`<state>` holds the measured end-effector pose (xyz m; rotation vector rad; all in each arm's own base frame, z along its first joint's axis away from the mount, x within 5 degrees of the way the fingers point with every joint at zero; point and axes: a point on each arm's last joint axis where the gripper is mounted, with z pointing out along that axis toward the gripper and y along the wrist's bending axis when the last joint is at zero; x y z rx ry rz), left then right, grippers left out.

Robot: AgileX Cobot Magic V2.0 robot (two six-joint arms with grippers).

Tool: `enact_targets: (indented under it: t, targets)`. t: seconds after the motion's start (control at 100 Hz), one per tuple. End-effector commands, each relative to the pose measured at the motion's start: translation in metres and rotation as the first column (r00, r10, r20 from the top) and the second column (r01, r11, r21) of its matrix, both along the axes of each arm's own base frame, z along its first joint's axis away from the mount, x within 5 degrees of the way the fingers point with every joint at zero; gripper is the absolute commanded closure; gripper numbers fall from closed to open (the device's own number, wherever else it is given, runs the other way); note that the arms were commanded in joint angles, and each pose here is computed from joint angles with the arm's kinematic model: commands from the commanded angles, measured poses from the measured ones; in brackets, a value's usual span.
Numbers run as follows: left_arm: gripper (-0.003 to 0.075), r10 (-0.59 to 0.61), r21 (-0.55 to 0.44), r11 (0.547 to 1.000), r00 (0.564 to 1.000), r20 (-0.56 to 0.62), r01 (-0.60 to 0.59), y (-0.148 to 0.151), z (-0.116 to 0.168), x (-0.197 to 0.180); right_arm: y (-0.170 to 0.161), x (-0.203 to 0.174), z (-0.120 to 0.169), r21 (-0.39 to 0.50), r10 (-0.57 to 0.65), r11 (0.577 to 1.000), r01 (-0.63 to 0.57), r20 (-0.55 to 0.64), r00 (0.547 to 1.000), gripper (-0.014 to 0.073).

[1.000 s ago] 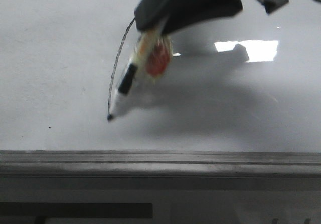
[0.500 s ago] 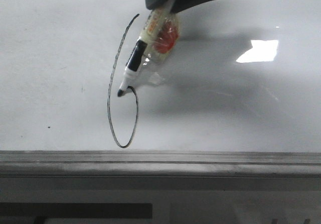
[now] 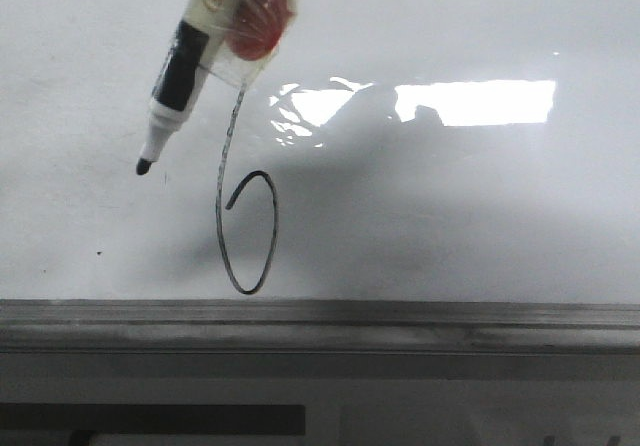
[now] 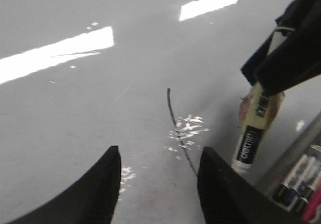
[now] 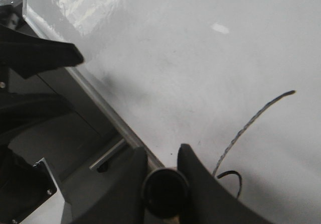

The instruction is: Write number 6 on whiteboard

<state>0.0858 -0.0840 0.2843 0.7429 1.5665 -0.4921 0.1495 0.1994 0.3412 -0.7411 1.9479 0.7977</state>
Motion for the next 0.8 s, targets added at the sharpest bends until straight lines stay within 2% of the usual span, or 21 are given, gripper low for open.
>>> enact_targets:
  t: [0.0, 0.11, 0.22, 0.56, 0.63, 0.76, 0.79]
  targets:
    - [0.0393, -0.081, -0.042, 0.996, 0.996, 0.033, 0.082, -0.016, 0.011, 0.001, -0.001, -0.003, 0.022, 0.082, -0.004, 0.997, -0.003, 0.093, 0.996, 0.0656]
    - [0.0393, -0.169, -0.002, 0.986, 0.985, 0.021, 0.169, -0.035, 0.003, 0.000, 0.003, -0.007, 0.021, 0.079, 0.017, 0.997, -0.024, 0.091, 0.996, 0.0656]
    - [0.0393, -0.208, 0.015, 0.978, 0.978, 0.004, 0.207, -0.049, -0.004, 0.003, 0.006, -0.012, 0.020, 0.074, 0.042, 0.996, -0.049, 0.086, 0.995, 0.0656]
    - [0.0402, -0.216, 0.025, 0.976, 0.976, -0.007, 0.216, -0.063, -0.013, 0.011, 0.008, -0.017, 0.017, 0.045, 0.076, 0.996, -0.078, 0.061, 0.995, 0.0656]
    - [0.0468, -0.216, 0.042, 0.975, 0.976, -0.024, 0.216, -0.063, -0.015, 0.011, 0.008, -0.017, 0.017, 0.045, 0.075, 0.996, -0.078, 0.061, 0.995, 0.0656]
    - [0.0724, -0.215, 0.054, 0.975, 0.976, -0.037, 0.217, -0.063, -0.017, 0.010, 0.008, -0.017, 0.017, 0.045, 0.075, 0.996, -0.078, 0.061, 0.995, 0.0656]
    - [0.0736, -0.215, 0.054, 0.975, 0.976, -0.037, 0.217, -0.063, -0.017, 0.010, 0.008, -0.017, 0.017, 0.045, 0.075, 0.996, -0.078, 0.061, 0.995, 0.0656]
